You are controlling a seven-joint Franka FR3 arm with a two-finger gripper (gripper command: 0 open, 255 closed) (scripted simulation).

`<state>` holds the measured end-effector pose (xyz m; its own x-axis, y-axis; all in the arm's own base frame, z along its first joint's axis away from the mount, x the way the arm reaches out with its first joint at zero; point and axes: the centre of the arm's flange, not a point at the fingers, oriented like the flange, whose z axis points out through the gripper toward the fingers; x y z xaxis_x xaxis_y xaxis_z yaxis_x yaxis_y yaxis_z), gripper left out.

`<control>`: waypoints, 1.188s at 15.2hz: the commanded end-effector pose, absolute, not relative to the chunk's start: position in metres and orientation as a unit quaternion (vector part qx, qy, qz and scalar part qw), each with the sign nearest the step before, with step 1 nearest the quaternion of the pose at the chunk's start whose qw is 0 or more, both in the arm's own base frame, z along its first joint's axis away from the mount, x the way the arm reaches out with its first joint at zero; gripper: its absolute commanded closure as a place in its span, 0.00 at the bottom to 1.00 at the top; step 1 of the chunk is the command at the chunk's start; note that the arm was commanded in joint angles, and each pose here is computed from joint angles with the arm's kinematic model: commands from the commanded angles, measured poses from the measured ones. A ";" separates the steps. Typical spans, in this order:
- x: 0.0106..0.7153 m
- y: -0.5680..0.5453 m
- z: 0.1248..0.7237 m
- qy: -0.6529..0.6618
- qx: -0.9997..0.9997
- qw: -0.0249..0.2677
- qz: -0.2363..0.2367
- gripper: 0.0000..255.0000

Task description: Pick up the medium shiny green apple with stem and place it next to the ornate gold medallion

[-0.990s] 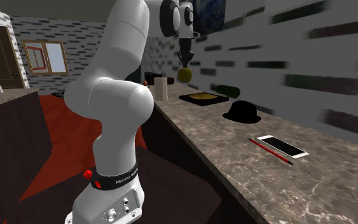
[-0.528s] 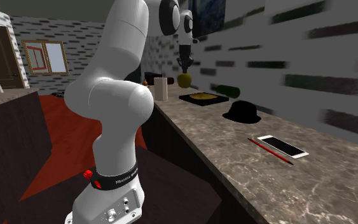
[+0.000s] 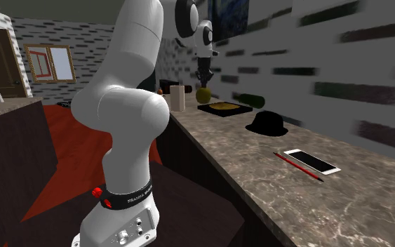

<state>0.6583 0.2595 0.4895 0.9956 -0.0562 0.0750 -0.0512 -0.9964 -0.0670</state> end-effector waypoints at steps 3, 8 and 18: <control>0.658 0.259 0.468 0.027 -0.998 0.033 -0.039 1.00; 0.658 0.259 0.442 0.027 -0.998 0.033 -0.039 1.00; 0.658 0.259 0.405 0.027 -0.998 0.033 -0.039 1.00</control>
